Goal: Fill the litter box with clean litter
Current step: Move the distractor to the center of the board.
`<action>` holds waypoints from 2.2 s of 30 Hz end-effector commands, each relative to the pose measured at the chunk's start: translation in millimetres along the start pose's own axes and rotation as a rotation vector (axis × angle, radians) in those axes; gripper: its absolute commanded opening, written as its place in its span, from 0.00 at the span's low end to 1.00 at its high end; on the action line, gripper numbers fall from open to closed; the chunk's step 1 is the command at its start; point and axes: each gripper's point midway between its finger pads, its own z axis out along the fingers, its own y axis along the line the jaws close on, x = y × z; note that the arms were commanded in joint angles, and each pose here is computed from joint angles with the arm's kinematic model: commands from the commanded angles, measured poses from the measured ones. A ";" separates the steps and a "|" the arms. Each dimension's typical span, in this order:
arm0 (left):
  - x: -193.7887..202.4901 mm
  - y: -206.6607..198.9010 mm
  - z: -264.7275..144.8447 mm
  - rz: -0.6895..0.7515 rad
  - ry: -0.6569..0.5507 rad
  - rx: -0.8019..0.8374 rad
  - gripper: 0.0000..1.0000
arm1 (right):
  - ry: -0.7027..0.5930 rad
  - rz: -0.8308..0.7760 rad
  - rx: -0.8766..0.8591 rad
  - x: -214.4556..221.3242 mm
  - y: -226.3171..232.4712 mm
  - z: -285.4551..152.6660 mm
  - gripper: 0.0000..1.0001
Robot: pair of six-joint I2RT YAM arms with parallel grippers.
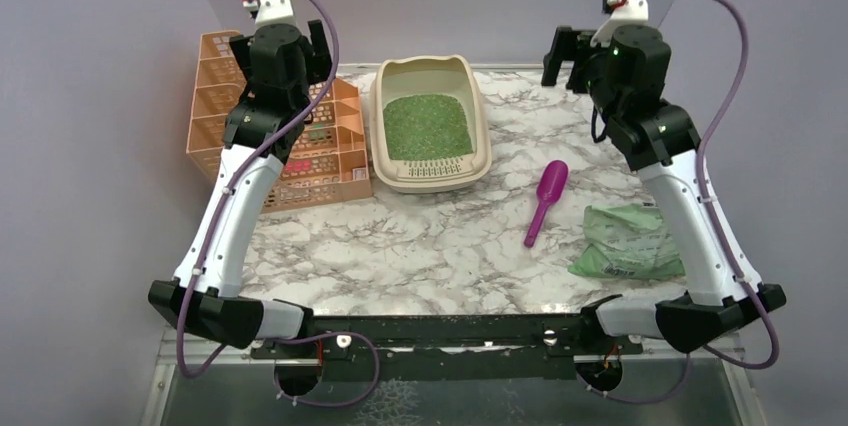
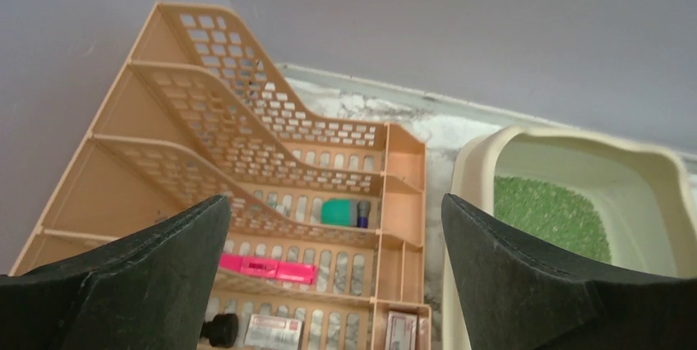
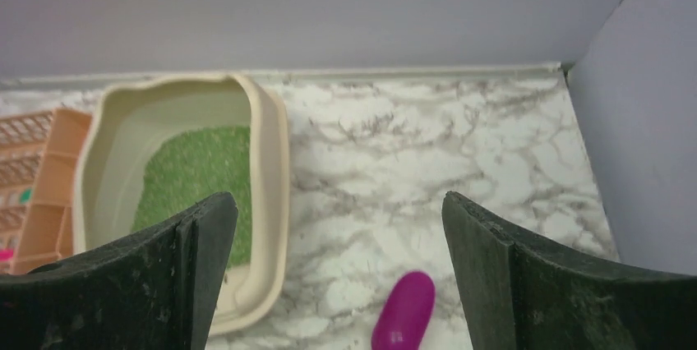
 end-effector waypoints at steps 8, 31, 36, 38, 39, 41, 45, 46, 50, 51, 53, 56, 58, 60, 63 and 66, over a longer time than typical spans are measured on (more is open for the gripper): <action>91.0 9.4 -18.9 -0.155 0.108 0.135 0.99 | 0.263 0.099 -0.116 163.3 -11.1 -18.7 1.00; 313.3 3.6 -72.3 -0.251 0.679 0.119 0.99 | 0.470 0.280 -0.374 260.0 25.2 -33.0 1.00; 312.3 31.5 -62.0 -0.204 0.625 -0.020 0.99 | 0.484 0.286 -0.393 261.7 29.9 -25.8 1.00; 311.9 49.8 -52.9 -0.172 0.613 -0.089 0.98 | 0.479 0.286 -0.396 260.4 30.5 -22.7 1.00; 311.0 58.0 -47.2 -0.162 0.612 -0.114 0.98 | 0.474 0.285 -0.401 259.3 31.5 -21.1 1.00; 307.0 72.2 -36.2 -0.144 0.607 -0.153 0.98 | 0.466 0.277 -0.454 256.1 39.2 -19.5 1.00; 297.7 98.8 -9.0 -0.179 0.587 -0.172 0.99 | 0.494 0.297 -0.531 251.6 54.0 -10.6 1.00; 294.8 104.2 -1.3 -0.196 0.576 -0.180 0.98 | 0.507 0.307 -0.540 252.0 56.7 -6.9 1.00; 289.6 113.4 30.0 -0.244 0.550 -0.154 0.98 | 0.567 0.356 -0.543 261.4 64.6 12.1 1.00; 290.9 114.3 36.8 -0.240 0.560 -0.145 0.98 | 0.581 0.364 -0.547 262.5 66.3 15.1 1.00; 288.0 113.5 49.4 -0.220 0.566 -0.126 0.98 | 0.594 0.373 -0.557 261.3 70.5 22.4 1.00; 280.0 110.8 64.3 -0.177 0.576 -0.092 0.98 | 0.616 0.378 -0.543 264.4 70.7 32.0 1.00; 280.3 114.7 68.3 -0.156 0.580 -0.102 0.98 | 0.632 0.376 -0.517 268.1 68.4 38.7 1.00; 283.4 118.3 68.8 -0.146 0.593 -0.113 0.98 | 0.643 0.377 -0.506 272.6 68.0 44.2 1.00; 283.4 108.7 62.7 -0.156 0.605 -0.052 0.99 | 0.664 0.385 -0.521 278.6 71.6 50.4 1.00; 271.8 78.8 48.3 -0.221 0.579 0.106 0.98 | 0.674 0.391 -0.532 280.4 75.4 58.6 1.00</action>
